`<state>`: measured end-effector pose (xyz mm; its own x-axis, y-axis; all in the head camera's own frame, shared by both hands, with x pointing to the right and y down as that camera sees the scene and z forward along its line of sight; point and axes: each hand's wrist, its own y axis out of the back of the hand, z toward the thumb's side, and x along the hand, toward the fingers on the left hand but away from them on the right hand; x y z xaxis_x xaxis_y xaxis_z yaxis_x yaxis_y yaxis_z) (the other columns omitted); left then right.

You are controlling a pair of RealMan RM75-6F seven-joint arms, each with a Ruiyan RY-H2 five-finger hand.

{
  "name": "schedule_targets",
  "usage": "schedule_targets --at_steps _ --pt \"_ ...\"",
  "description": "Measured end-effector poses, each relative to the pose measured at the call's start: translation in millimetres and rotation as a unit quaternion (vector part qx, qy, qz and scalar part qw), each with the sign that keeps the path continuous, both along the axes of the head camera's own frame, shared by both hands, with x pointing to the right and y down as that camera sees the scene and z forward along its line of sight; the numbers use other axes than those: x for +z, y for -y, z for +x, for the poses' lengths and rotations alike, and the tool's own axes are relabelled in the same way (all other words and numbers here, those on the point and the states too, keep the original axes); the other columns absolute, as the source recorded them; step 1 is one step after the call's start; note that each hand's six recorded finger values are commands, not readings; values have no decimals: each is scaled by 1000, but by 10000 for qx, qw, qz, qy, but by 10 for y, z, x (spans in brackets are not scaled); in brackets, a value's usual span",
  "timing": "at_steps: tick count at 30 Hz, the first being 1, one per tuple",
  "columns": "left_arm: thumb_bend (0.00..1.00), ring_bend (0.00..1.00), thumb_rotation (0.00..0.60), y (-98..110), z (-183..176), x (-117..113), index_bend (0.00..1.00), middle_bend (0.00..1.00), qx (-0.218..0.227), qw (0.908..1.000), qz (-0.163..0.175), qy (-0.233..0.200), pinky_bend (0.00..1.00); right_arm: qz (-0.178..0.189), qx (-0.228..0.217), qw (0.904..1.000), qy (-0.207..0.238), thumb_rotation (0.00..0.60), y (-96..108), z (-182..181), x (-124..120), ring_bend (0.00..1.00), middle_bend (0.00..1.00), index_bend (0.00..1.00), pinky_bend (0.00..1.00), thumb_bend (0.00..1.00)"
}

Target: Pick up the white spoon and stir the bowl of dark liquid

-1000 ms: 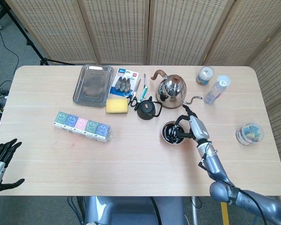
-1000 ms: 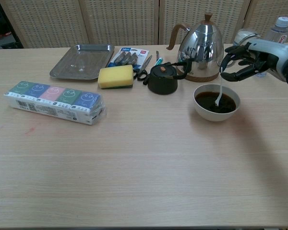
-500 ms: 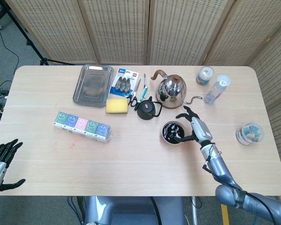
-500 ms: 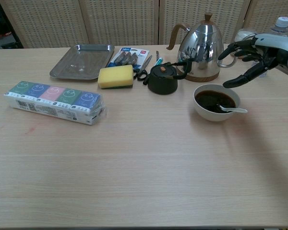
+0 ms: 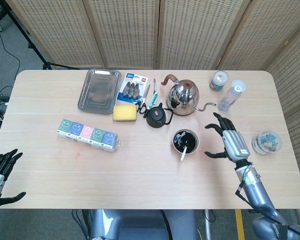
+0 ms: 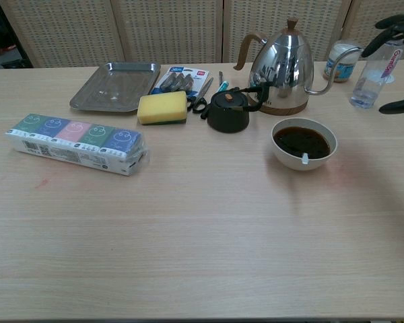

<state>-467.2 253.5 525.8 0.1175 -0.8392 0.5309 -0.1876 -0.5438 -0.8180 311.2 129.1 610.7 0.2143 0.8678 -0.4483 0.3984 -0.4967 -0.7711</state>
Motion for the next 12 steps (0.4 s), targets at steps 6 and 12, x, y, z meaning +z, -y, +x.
schedule_targets --at_steps 6,12 --pt "0 0 600 2 -14 -4 0 0 -19 9999 95 123 0 726 -421 9911 -1033 600 -276 441 -203 0 0 128 0 0" --pt "0 0 600 -5 -11 -11 0 0 -74 9995 228 227 0 1047 -565 9762 -1812 600 -612 845 -326 0 0 70 0 0"
